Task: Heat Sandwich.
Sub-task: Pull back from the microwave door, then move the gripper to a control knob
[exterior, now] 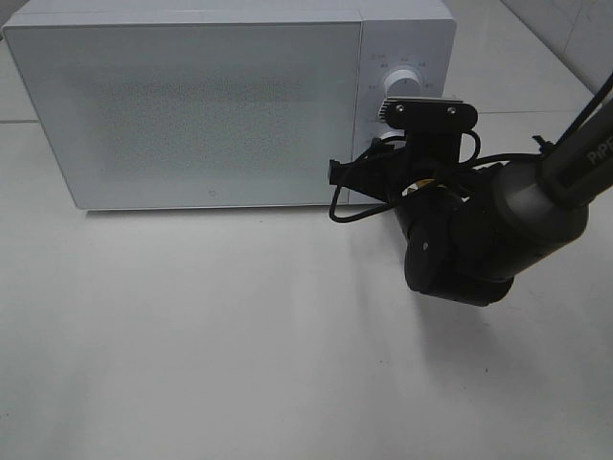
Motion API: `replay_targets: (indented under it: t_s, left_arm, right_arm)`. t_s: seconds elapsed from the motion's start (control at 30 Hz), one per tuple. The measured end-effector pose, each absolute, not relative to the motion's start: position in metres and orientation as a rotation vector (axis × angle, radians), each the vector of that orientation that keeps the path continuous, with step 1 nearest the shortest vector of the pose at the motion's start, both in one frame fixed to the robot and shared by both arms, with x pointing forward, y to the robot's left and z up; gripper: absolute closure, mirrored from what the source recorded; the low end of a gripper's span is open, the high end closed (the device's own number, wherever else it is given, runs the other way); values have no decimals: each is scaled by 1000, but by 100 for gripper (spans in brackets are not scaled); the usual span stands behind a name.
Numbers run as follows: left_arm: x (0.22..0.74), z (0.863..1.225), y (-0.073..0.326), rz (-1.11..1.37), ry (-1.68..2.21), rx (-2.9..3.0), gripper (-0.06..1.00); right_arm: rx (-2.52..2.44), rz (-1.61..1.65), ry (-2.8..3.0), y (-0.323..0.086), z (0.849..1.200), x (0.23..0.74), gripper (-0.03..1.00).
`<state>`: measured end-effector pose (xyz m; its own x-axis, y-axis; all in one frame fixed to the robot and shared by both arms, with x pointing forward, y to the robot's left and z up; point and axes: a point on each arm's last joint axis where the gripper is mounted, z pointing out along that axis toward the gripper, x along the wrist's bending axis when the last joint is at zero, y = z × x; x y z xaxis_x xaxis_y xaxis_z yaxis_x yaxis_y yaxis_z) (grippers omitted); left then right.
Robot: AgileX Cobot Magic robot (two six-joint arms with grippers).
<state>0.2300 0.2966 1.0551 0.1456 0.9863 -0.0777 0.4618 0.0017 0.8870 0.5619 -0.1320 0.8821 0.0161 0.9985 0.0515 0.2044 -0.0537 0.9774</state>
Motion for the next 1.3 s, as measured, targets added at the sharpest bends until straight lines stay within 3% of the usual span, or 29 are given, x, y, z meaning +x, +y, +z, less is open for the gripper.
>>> replay_targets:
  t_s: [0.47, 1.3]
  left_arm:
    - [230, 1055, 297, 792, 1438, 1588, -3]
    - [230, 1055, 297, 792, 1438, 1588, -3]
  right_arm:
    - [1483, 1224, 1255, -131, 883, 562, 57]
    - [2147, 1798, 546, -132, 881, 562, 57]
